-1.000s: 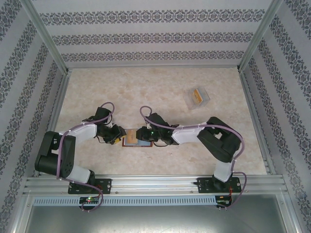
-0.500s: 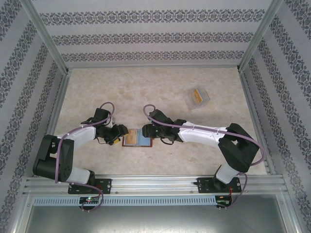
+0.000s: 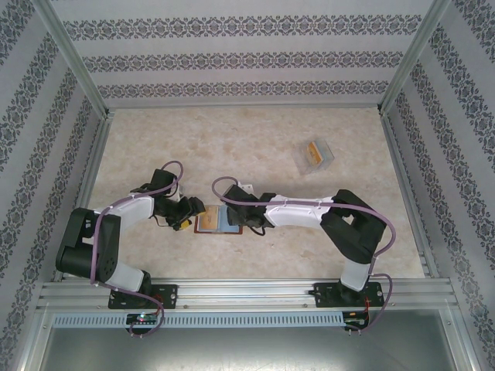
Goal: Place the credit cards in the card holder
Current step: Close the card holder at the center of the table.
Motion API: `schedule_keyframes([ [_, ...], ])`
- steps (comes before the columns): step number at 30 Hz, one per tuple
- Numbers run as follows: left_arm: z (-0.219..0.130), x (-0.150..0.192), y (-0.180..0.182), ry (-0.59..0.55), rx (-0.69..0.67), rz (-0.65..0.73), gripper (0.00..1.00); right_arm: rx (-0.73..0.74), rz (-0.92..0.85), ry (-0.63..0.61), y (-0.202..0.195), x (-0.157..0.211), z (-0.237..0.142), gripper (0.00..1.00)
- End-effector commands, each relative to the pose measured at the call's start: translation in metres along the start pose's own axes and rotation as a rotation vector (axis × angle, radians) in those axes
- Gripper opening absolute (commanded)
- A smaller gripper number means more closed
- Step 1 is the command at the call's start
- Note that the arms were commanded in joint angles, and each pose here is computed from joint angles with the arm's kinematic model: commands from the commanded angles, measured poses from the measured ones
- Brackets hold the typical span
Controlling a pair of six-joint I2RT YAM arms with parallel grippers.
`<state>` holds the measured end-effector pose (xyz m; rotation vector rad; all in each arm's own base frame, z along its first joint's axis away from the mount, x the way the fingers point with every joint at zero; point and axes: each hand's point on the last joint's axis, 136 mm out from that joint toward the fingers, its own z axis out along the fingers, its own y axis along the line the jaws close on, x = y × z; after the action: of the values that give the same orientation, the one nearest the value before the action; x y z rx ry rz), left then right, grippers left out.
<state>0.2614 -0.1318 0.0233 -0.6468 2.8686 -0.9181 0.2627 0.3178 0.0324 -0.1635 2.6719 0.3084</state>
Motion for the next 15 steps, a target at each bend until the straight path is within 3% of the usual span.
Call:
schedule_keyframes([
  [1,0.024,0.007,0.007,0.042,-0.022,0.066,0.67,0.076,0.021,-0.054,-0.019,-0.008,-0.011,0.5],
  [8,0.027,0.008,0.007,0.045,-0.021,0.065,0.66,0.042,0.072,-0.044,-0.025,0.0,-0.016,0.33],
  [15,0.029,0.008,0.003,0.06,-0.003,0.069,0.65,-0.106,0.116,-0.057,-0.008,-0.001,-0.019,0.18],
])
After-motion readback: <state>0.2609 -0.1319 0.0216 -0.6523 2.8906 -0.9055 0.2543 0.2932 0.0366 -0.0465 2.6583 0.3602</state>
